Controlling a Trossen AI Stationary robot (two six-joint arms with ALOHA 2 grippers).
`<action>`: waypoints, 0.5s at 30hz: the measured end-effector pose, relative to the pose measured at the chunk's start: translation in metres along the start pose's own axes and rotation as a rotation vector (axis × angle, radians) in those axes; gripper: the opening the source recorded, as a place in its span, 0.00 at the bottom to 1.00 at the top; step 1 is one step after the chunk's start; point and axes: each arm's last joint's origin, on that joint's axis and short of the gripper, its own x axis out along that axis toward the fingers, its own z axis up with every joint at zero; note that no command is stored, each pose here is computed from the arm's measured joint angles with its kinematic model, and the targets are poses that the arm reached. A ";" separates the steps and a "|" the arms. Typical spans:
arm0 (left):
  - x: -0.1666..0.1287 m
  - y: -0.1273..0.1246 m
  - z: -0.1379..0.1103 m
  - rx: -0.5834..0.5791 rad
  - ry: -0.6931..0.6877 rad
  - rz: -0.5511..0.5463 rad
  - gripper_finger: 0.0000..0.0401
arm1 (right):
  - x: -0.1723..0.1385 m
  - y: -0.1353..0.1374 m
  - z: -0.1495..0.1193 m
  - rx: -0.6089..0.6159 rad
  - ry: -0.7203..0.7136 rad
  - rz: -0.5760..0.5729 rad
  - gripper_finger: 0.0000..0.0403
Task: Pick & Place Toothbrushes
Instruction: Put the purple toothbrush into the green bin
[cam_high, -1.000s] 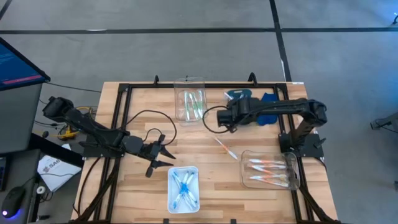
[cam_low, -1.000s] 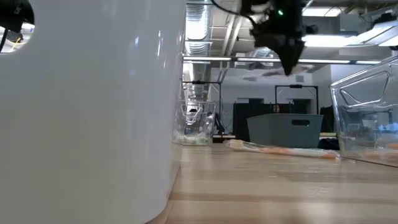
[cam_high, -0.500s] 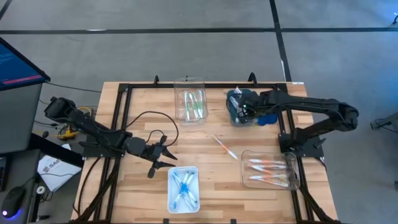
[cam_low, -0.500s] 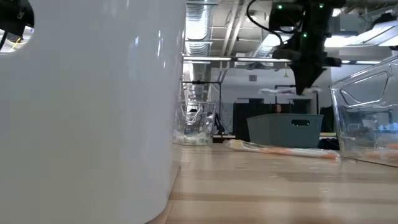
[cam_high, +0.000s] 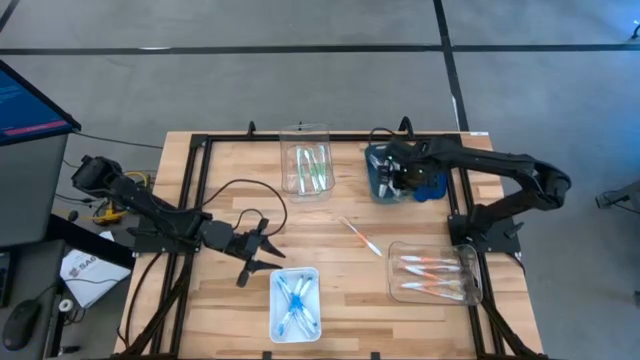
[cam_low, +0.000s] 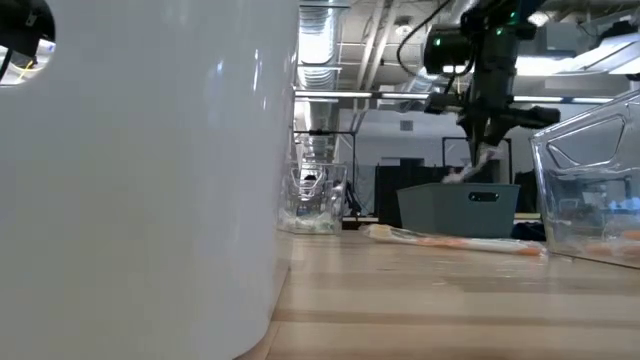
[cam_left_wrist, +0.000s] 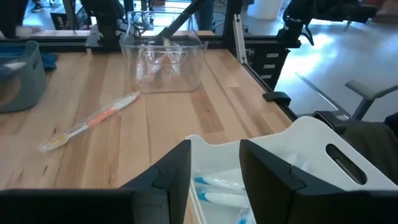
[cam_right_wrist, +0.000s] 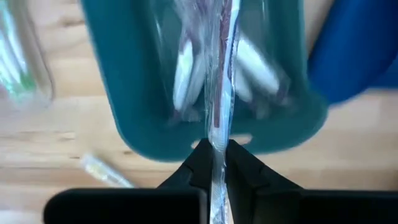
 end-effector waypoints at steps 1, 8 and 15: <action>0.000 -0.001 0.000 0.002 0.000 -0.003 0.33 | 0.003 0.000 0.003 0.032 0.042 0.004 0.05; 0.000 -0.002 0.000 0.012 0.000 -0.008 0.33 | 0.019 -0.002 0.023 0.141 0.150 -0.007 0.05; 0.000 -0.002 0.001 0.030 -0.013 -0.010 0.33 | 0.034 0.009 0.031 0.234 0.049 -0.009 0.05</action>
